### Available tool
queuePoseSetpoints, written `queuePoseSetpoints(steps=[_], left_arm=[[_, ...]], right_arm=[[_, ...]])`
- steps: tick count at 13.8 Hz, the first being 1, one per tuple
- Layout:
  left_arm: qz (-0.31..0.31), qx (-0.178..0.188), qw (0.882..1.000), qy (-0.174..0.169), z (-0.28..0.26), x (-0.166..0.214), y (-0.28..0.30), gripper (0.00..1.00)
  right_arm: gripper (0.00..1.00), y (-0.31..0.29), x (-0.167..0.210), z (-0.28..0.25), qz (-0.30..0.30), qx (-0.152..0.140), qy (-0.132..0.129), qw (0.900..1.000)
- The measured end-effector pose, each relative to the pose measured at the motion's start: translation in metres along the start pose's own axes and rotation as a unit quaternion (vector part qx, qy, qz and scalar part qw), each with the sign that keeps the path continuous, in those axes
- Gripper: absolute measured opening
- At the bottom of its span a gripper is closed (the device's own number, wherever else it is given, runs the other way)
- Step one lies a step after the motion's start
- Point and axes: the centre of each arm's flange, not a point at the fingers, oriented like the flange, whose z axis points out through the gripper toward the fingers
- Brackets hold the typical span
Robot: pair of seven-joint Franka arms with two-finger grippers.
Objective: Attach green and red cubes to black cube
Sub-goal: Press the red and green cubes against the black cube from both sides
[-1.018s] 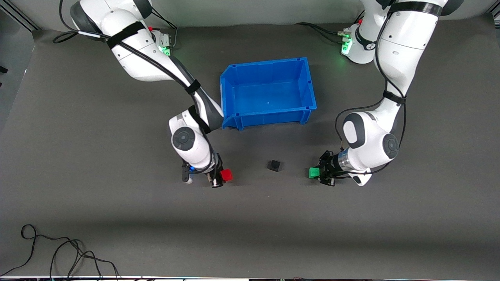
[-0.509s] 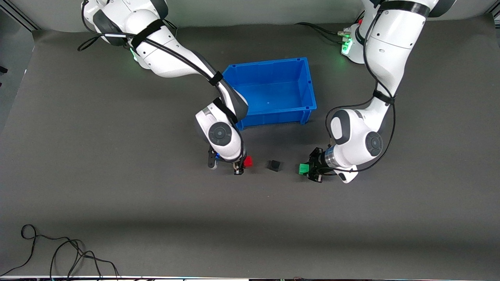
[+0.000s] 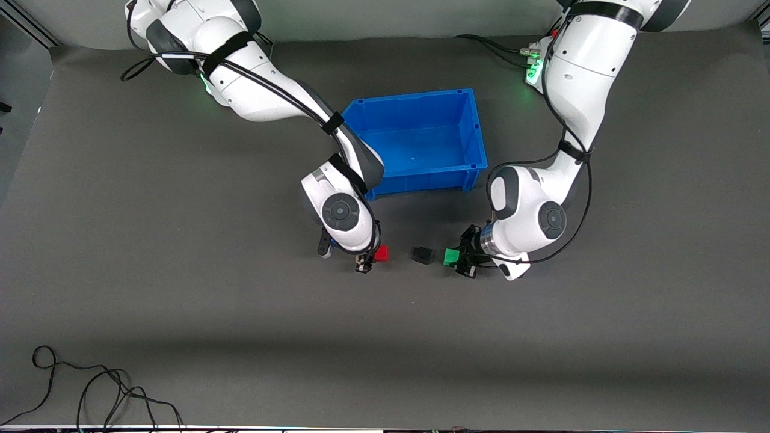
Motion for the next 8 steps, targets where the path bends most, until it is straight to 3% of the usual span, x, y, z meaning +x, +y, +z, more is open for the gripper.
queuePoseSetpoints(steps=[8], left_arm=[[0.011, 0.002, 1.0, 0.003, 0.011, -0.006, 0.005, 0.37]], right_arm=[[0.4, 0.002, -0.003, 0.012, 0.0, -0.002, 0.01, 1.0]])
